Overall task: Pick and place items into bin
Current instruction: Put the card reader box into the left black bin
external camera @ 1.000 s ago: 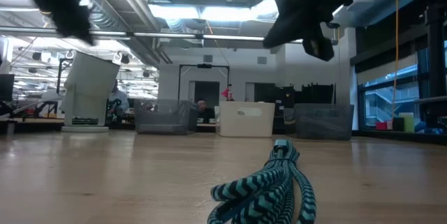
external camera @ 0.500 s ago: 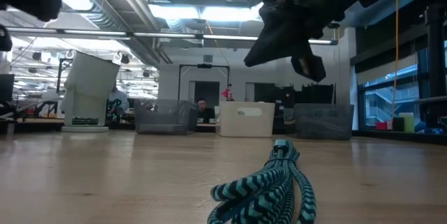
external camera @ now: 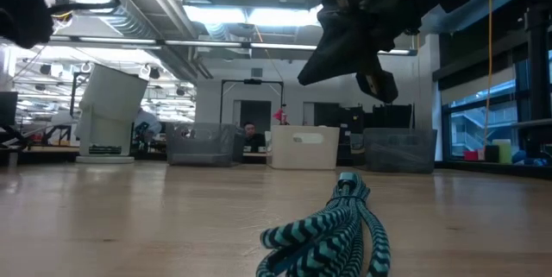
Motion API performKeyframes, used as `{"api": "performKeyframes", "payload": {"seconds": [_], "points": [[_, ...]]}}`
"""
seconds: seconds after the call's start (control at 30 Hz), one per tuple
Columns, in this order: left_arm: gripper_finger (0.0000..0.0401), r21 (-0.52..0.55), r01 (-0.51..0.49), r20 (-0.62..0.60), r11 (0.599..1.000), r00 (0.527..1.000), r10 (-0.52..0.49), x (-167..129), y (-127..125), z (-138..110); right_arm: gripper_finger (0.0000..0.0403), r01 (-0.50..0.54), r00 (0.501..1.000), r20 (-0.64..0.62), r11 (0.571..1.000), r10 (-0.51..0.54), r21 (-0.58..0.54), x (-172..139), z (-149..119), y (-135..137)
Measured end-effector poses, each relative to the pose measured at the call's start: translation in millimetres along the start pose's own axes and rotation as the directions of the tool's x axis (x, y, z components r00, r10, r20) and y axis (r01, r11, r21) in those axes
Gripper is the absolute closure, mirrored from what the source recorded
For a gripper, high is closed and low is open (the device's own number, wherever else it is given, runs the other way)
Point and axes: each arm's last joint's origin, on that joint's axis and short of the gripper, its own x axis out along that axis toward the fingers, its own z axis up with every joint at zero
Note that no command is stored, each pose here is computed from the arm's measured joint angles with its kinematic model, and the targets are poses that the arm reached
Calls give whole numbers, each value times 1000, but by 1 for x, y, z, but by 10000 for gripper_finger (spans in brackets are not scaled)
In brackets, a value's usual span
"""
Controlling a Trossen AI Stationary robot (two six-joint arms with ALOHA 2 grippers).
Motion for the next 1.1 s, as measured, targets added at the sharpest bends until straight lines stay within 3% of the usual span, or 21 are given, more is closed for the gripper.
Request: {"api": "performKeyframes", "payload": {"seconds": [0.47,0.8,1.1], "points": [[400,124,-60,-33,990,997,65,34,-3,8,399,-6,1000,4,1000,6,21,0,0,1],[398,180,-240,218,954,955,199,30,18,47,399,17,998,52,1000,-18,15,0,2,0],[399,168,-298,285,940,927,243,21,43,85,399,95,994,58,993,-91,-76,1,15,-15]]}}
